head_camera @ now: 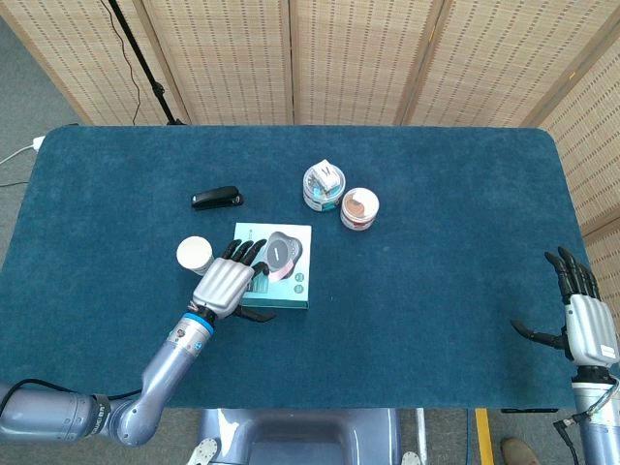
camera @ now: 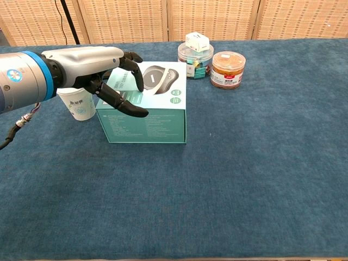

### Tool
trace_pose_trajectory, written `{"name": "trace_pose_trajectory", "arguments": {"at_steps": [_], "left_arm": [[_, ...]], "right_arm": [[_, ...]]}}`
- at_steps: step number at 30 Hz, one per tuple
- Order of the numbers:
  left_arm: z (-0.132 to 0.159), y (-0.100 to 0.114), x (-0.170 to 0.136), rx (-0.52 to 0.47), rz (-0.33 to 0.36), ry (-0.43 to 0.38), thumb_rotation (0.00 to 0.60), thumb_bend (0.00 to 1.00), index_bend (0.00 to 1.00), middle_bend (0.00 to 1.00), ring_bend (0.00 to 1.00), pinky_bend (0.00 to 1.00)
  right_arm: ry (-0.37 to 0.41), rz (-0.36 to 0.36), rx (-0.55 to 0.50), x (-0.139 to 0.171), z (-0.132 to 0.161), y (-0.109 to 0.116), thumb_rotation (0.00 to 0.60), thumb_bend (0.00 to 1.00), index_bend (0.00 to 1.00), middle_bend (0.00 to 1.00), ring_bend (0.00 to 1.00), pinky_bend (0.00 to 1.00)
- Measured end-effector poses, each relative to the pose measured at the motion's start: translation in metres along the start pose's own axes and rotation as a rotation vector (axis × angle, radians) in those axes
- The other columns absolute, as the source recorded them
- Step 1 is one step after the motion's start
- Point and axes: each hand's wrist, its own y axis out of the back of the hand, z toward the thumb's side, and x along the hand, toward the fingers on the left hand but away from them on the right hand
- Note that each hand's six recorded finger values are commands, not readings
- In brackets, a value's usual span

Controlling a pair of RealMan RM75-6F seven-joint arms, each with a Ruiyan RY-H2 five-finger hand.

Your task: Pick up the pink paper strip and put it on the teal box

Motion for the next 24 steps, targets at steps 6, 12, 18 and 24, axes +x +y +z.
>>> {"name": "trace_pose_trajectory", "arguments": {"at_steps": [6, 12, 18, 24], "left_arm": [[0.000, 0.000, 0.000, -0.004, -0.003, 0.000, 0.278, 0.00, 0.35, 0.00, 0.00, 0.00], [0.003, 0.000, 0.000, -0.005, -0.003, -0.008, 0.277, 0.00, 0.35, 0.00, 0.00, 0.00], [0.006, 0.000, 0.000, -0.005, -0.005, -0.014, 0.277, 0.00, 0.35, 0.00, 0.00, 0.00], [0.014, -0.002, -0.002, 0.001, -0.008, -0.030, 0.277, 0.00, 0.35, 0.00, 0.00, 0.00]], "right_arm": [[-0.001, 0.000, -0.001, 0.000, 0.000, 0.000, 0.600, 0.00, 0.07, 0.00, 0.00, 0.00], [-0.002, 0.001, -0.003, 0.000, -0.001, 0.001, 0.600, 0.00, 0.07, 0.00, 0.00, 0.00], [-0.002, -0.002, -0.005, 0.000, -0.001, 0.001, 0.600, 0.00, 0.07, 0.00, 0.00, 0.00], [-0.001, -0.001, -0.005, 0.000, 0.000, 0.001, 0.600, 0.00, 0.07, 0.00, 0.00, 0.00]]}}
